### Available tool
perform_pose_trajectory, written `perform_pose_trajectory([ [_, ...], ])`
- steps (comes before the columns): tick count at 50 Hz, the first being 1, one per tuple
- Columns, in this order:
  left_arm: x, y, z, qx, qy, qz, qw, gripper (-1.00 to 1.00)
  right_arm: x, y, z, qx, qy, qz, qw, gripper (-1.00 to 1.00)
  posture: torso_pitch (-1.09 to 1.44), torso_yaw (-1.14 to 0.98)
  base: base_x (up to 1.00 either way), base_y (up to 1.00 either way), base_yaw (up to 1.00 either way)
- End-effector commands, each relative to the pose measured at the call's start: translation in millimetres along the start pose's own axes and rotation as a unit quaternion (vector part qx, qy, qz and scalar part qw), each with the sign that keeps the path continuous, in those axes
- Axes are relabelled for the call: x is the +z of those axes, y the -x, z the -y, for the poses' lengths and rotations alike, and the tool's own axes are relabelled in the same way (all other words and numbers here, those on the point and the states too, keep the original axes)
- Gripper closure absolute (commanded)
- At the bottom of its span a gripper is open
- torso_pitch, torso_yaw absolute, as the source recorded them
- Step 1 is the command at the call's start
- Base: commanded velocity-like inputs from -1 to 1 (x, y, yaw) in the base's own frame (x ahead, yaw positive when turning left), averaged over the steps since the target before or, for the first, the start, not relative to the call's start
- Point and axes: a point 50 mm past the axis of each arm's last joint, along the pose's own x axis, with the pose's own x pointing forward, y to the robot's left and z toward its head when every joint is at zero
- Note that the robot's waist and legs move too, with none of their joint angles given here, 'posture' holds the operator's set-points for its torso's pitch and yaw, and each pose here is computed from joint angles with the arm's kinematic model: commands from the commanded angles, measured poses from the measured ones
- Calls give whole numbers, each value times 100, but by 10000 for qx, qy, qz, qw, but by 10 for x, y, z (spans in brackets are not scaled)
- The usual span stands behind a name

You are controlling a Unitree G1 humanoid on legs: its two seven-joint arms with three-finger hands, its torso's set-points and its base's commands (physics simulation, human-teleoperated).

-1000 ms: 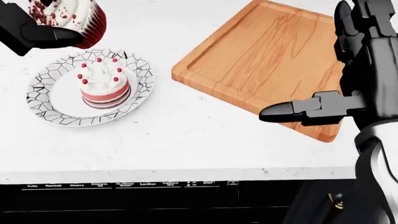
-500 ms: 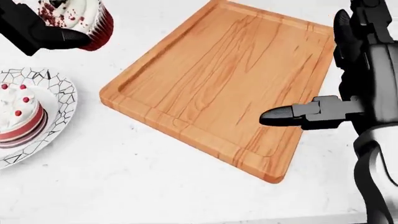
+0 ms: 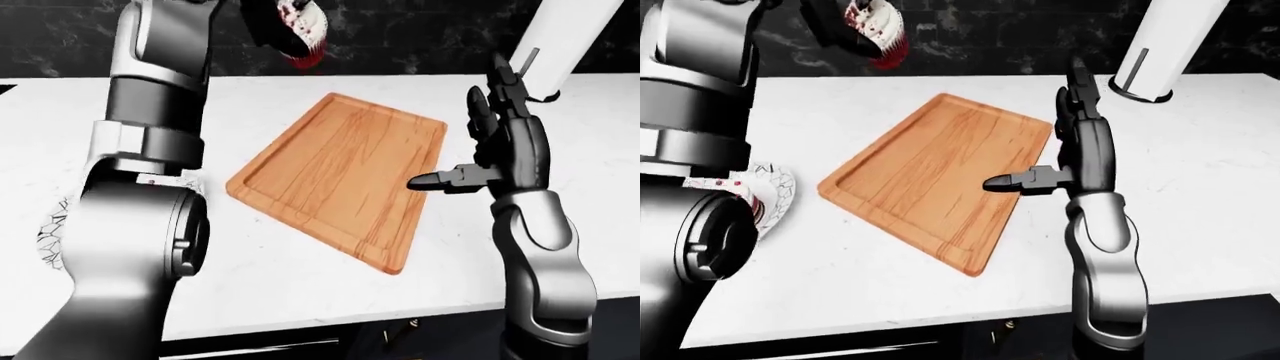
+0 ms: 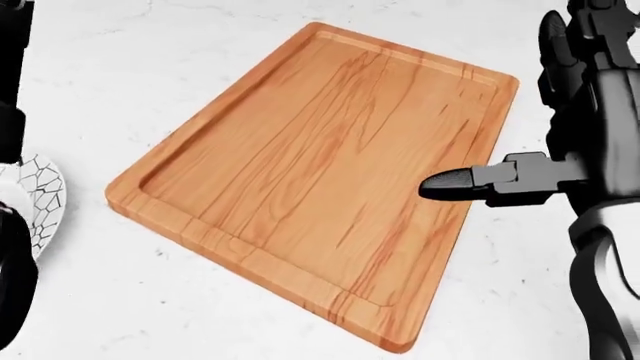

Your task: Move the dessert items from the plate to the tray.

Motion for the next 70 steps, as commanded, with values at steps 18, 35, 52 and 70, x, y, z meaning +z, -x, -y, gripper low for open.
perform_pose_trajectory([
  [18, 454, -452, 623, -943, -596, 540, 9923, 100, 331, 20, 45, -101, 77, 599, 9981, -100, 0, 0, 0, 0, 0],
  [35, 262, -523, 1192, -863, -375, 127, 9955, 100, 405, 85, 39, -143, 93, 649, 9977, -100, 0, 0, 0, 0, 0],
  [52, 326, -542, 1443, -1015, -351, 285, 9938, 100, 425, 106, 29, -124, 104, 647, 9978, -100, 0, 0, 0, 0, 0],
  [70, 520, -558, 1699, -1450, -220, 648, 9871, 100, 452, 122, 51, -145, 131, 652, 9977, -100, 0, 0, 0, 0, 0],
])
